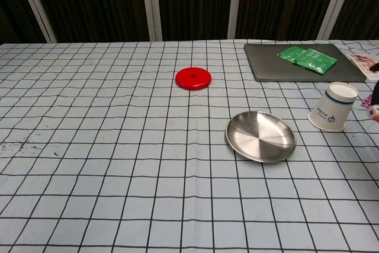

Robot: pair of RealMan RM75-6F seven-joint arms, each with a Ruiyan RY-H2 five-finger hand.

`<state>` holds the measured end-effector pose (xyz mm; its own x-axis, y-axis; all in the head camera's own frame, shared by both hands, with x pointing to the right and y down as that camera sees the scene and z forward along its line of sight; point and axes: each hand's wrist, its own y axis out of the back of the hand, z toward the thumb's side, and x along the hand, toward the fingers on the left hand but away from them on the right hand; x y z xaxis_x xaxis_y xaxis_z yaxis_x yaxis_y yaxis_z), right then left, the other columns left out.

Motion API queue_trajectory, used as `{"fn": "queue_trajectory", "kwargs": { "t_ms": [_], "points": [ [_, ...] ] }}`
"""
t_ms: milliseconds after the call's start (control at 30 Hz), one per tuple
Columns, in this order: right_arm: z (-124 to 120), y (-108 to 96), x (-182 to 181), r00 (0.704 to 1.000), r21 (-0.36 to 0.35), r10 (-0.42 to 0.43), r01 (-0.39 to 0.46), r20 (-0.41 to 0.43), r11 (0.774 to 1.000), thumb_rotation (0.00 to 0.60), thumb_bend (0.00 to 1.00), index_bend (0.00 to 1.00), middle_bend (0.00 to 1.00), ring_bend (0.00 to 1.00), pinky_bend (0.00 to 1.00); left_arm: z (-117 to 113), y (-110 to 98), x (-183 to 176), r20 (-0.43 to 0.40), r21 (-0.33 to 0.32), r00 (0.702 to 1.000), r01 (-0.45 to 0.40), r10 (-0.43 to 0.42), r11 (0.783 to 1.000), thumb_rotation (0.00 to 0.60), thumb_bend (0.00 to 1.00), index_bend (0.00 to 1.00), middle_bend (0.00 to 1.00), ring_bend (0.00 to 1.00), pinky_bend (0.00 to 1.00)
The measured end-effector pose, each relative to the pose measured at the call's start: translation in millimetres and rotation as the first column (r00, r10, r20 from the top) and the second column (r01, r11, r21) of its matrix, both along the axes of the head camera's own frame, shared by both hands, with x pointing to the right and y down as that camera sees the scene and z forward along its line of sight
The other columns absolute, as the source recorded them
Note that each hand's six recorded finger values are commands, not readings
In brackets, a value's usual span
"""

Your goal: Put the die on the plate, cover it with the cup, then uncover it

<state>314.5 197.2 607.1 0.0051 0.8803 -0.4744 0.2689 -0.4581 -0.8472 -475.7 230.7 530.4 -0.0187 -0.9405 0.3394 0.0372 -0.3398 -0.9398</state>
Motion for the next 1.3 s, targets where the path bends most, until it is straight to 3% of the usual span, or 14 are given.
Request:
{"fn": "queue_trajectory", "kwargs": {
  "t_ms": [233, 433, 600, 867, 1033, 1300],
  "points": [
    [-26.4, -28.8, -47.2, 0.993, 0.070, -0.115, 0.115, 0.003, 0.991, 0.600, 0.39, 0.58, 0.13, 0.10, 0.00, -0.2, -0.8, -1.8, -0.002, 0.000, 1.000, 0.004, -0.004, 1.000, 0.600, 0.23, 0.25, 0.00, 0.00, 0.13],
    [-12.4, -46.2, -84.1, 0.984, 0.049, -0.175, 0.175, 0.011, 0.983, 0.600, 0.39, 0.58, 0.13, 0.10, 0.00, 1.0, -2.5, -2.7, -0.001, -0.004, 1.000, 0.004, -0.004, 1.000, 0.600, 0.23, 0.25, 0.00, 0.00, 0.13],
    [-7.6, -50.6, -90.1, 0.984, 0.047, -0.177, 0.177, 0.009, 0.983, 0.600, 0.39, 0.58, 0.13, 0.10, 0.00, 1.9, -3.4, -3.5, 0.001, -0.006, 1.000, 0.004, -0.004, 1.000, 0.600, 0.23, 0.25, 0.00, 0.00, 0.13],
    [61.4, -65.5, -107.8, 0.970, -0.048, -0.244, 0.243, -0.013, 0.969, 0.600, 0.39, 0.59, 0.13, 0.10, 0.00, 2.5, -5.3, -5.2, 0.003, -0.004, 1.000, 0.010, -0.010, 1.000, 0.600, 0.23, 0.25, 0.00, 0.00, 0.13],
    [98.1, -59.9, -121.8, 0.965, -0.114, -0.261, 0.261, 0.020, 0.958, 0.600, 0.39, 0.59, 0.13, 0.10, 0.00, 3.0, -4.9, -3.8, 0.004, -0.007, 1.000, 0.003, -0.003, 1.000, 0.600, 0.23, 0.25, 0.00, 0.00, 0.13],
    [119.7, -48.0, -127.1, 0.963, -0.152, -0.267, 0.271, 0.047, 0.950, 0.600, 0.39, 0.59, 0.12, 0.10, 0.00, 3.0, -5.6, -5.3, 0.009, -0.004, 1.000, 0.010, -0.010, 1.000, 0.600, 0.23, 0.25, 0.00, 0.00, 0.13]
  ]
}}
